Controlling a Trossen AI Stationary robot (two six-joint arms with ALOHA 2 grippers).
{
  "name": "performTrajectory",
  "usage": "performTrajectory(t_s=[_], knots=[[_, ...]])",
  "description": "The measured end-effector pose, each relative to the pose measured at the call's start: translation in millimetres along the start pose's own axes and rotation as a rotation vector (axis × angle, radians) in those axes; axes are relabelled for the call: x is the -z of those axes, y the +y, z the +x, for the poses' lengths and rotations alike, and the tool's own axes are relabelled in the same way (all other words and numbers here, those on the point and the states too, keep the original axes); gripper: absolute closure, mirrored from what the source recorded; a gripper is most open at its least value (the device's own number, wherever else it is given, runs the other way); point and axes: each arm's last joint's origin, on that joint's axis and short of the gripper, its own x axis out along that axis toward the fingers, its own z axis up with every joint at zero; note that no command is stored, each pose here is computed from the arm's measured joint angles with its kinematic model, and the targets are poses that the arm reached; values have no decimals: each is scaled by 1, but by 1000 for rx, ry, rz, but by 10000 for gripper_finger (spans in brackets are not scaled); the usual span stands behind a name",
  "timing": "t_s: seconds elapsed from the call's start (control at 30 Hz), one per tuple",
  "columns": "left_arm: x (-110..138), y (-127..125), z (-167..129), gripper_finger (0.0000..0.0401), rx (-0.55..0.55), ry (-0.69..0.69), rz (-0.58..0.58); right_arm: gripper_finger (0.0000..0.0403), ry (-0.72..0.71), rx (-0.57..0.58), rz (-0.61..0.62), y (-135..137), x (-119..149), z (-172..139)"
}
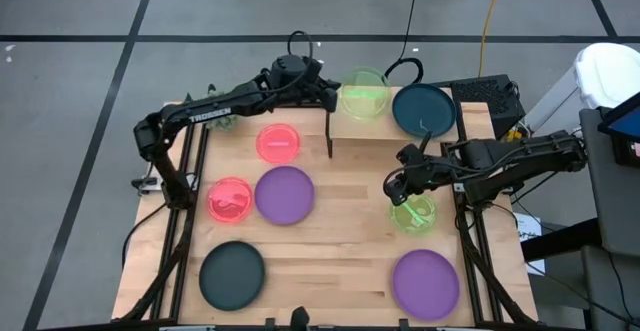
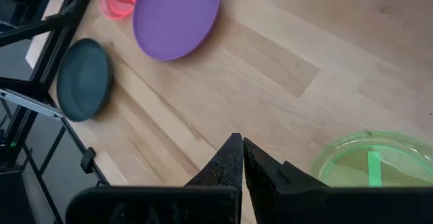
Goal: Place and stack plates onto a shelf
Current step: Put the left green plate on the shelf
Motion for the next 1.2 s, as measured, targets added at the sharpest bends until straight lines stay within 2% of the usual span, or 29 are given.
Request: performTrajectory(t_s=[0.2,0.43,0.97,1.2], knots=[[13,9,16,398,-79,31,6,403,1,4,-9,-1,0,1],[32,20,32,398,-132,121,-47,403,2,3,-12,-1,0,1],[31,23,33,398,-185,98,-32,403,-6,-11,18,1,0,1],[40,29,45,398,-171,111,-133,403,-7,-10,17,1,0,1]])
